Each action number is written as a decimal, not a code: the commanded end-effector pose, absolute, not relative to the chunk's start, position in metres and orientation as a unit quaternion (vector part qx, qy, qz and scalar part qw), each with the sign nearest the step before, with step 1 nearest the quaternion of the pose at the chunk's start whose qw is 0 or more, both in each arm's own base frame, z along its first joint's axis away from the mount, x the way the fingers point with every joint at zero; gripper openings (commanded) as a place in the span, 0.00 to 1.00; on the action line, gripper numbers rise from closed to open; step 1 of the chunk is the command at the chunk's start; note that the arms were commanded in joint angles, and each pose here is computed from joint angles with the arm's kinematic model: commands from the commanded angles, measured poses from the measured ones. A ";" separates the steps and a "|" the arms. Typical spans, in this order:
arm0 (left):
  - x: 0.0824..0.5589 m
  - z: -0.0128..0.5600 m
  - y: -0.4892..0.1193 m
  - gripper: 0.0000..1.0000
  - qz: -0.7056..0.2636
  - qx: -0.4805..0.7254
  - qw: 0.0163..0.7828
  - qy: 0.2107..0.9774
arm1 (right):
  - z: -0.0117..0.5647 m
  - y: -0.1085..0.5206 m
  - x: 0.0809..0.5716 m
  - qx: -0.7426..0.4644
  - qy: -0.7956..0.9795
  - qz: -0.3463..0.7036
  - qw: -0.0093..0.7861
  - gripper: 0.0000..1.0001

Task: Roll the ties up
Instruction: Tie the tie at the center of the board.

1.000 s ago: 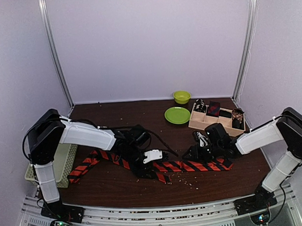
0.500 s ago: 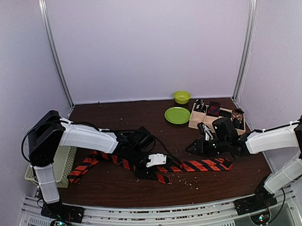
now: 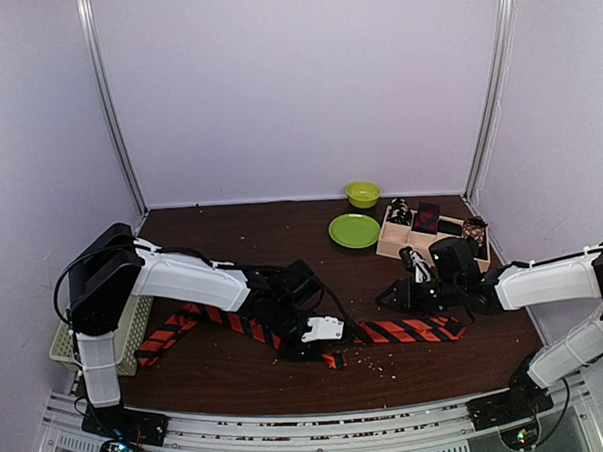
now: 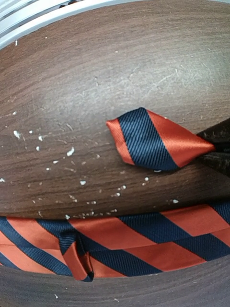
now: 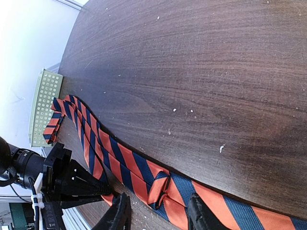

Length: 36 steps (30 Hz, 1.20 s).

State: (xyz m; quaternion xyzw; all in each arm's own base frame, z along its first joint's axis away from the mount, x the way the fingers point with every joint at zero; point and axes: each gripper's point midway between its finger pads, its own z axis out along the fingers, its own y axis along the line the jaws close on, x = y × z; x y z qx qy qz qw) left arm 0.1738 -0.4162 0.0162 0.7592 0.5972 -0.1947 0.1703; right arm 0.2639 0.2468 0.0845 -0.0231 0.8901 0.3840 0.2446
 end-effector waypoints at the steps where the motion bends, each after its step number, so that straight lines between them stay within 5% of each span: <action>1: 0.173 0.027 -0.407 0.08 -0.179 0.746 0.157 0.621 | 0.085 0.242 0.263 -0.025 0.888 0.382 0.253 0.40; 7: 0.186 0.065 -0.413 0.06 -0.163 0.717 0.161 0.658 | 0.083 0.241 0.262 -0.019 0.887 0.386 0.252 0.40; 16: 0.209 0.059 -0.407 0.06 -0.093 0.664 0.106 0.734 | 0.071 0.239 0.261 -0.001 0.891 0.387 0.239 0.37; 22: 0.212 0.053 -0.416 0.07 -0.090 0.646 0.079 0.754 | 0.056 0.230 0.261 0.020 0.900 0.372 0.228 0.30; 36: 0.223 0.033 -0.450 0.04 -0.116 0.607 0.071 0.783 | 0.039 0.218 0.253 0.025 0.910 0.353 0.218 0.29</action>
